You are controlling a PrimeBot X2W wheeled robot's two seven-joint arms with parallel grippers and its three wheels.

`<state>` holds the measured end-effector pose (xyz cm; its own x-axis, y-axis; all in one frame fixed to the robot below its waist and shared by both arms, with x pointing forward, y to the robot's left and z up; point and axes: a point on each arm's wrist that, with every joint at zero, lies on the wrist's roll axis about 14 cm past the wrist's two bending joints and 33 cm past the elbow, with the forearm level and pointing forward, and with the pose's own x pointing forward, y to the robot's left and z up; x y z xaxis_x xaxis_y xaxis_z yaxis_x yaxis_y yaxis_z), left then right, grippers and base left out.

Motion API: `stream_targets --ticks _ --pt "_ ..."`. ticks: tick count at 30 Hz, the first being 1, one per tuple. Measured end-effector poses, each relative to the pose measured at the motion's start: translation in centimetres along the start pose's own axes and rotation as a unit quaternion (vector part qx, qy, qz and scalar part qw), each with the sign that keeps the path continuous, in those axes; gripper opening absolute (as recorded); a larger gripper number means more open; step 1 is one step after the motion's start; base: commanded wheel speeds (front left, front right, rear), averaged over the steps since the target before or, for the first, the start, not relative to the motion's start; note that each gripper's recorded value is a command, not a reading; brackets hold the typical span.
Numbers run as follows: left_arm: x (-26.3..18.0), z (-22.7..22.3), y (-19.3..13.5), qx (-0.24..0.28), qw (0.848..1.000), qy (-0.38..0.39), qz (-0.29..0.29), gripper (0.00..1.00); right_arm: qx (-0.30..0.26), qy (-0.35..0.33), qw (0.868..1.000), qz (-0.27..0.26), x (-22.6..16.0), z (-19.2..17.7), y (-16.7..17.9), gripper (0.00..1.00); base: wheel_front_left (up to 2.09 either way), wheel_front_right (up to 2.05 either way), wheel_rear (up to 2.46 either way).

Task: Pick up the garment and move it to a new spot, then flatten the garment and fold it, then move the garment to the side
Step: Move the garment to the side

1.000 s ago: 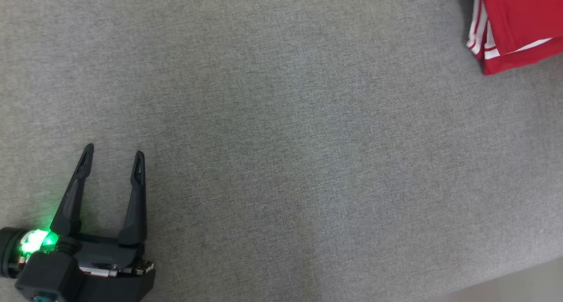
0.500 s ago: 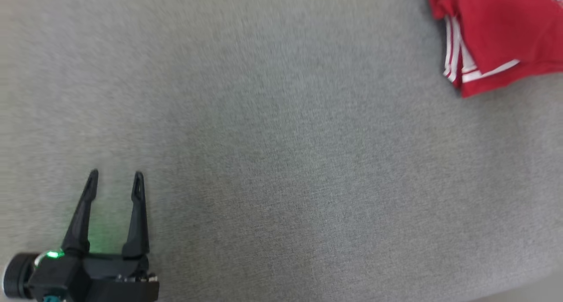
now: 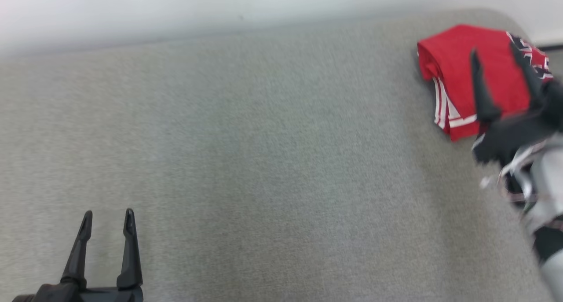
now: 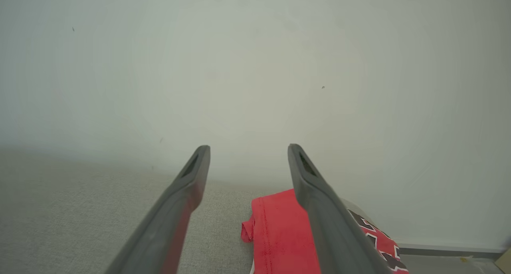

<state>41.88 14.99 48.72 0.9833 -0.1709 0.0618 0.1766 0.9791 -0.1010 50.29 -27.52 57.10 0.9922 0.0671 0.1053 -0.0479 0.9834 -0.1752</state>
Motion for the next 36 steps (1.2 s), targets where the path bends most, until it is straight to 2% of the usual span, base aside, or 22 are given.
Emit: stream_targets --ticks 6,14,19,26,36 --pt "-2.1 1.9 1.3 0.008 0.999 -0.019 0.024 1.0 0.049 -0.002 0.999 0.022 -3.7 -1.1 4.1 1.0 0.0 0.0 0.0" --pt "-4.3 3.6 2.6 0.013 0.998 -0.037 0.052 1.0 0.124 -0.01 0.992 0.024 -8.0 -1.7 7.9 1.0 0.0 0.0 0.0" --pt "-4.9 4.2 2.7 0.013 0.997 -0.046 0.057 1.0 0.156 -0.007 0.988 0.015 -10.3 -1.8 9.0 1.0 0.0 0.0 0.0" --pt "-5.9 4.5 2.5 0.01 0.997 -0.049 0.06 1.0 0.172 0.002 0.985 0.009 -13.0 -2.2 10.2 1.0 0.0 0.0 0.0" --pt "-7.0 4.0 2.3 0.004 0.997 -0.043 0.06 1.0 0.177 0.006 0.984 0.018 -14.2 -2.1 11.7 1.0 0.0 0.0 0.0"
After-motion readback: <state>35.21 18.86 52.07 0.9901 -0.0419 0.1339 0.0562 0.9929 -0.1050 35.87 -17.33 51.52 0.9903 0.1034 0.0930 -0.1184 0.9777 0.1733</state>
